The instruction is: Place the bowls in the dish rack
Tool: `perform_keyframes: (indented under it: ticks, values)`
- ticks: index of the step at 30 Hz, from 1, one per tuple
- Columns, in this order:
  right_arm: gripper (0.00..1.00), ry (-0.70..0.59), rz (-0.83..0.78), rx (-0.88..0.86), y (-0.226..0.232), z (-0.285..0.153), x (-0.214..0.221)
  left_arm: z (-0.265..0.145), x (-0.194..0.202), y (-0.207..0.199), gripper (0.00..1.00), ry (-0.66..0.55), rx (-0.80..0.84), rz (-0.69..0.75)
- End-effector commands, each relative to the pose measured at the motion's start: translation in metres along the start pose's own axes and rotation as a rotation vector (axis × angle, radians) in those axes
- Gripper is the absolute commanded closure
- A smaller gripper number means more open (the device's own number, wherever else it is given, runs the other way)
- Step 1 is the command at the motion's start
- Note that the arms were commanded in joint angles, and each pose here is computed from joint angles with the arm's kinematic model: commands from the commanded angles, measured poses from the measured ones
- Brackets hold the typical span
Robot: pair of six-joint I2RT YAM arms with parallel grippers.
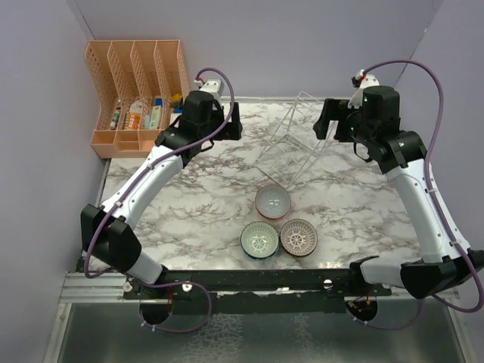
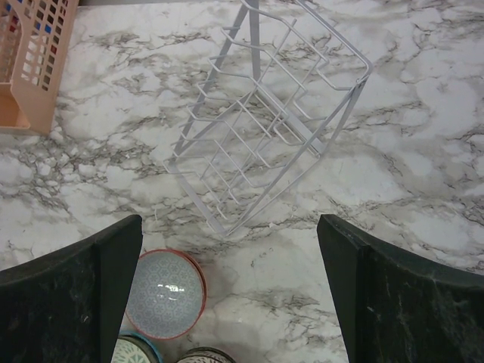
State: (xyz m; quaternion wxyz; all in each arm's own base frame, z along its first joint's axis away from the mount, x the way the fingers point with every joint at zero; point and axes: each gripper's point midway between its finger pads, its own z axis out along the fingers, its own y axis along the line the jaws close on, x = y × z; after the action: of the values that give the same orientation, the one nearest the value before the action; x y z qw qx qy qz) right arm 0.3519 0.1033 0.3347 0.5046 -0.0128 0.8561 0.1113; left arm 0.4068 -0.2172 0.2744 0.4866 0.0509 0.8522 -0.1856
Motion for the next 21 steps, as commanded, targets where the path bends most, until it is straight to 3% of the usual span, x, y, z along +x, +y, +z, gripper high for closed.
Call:
perform_keyframes:
  ticks: [1,5,11,17,21]
  values:
    - [0.01,-0.041,0.013,0.045,-0.006,0.001,-0.012,-0.019,-0.028,-0.013,0.01,-0.138,0.065,-0.022]
    - [0.01,-0.001,0.035,0.118,-0.02,0.007,0.002,-0.022,-0.002,-0.036,0.01,-0.056,0.194,0.033]
    - [0.0,0.081,0.131,0.153,-0.044,0.019,0.035,-0.028,0.092,-0.092,0.02,0.164,0.28,0.157]
    - [0.0,0.159,0.2,0.197,-0.07,0.024,0.072,-0.035,0.146,-0.119,0.25,0.306,0.306,0.226]
    - [0.0,0.18,0.219,0.257,-0.088,0.021,0.092,-0.035,0.174,-0.139,0.3,0.386,0.337,0.272]
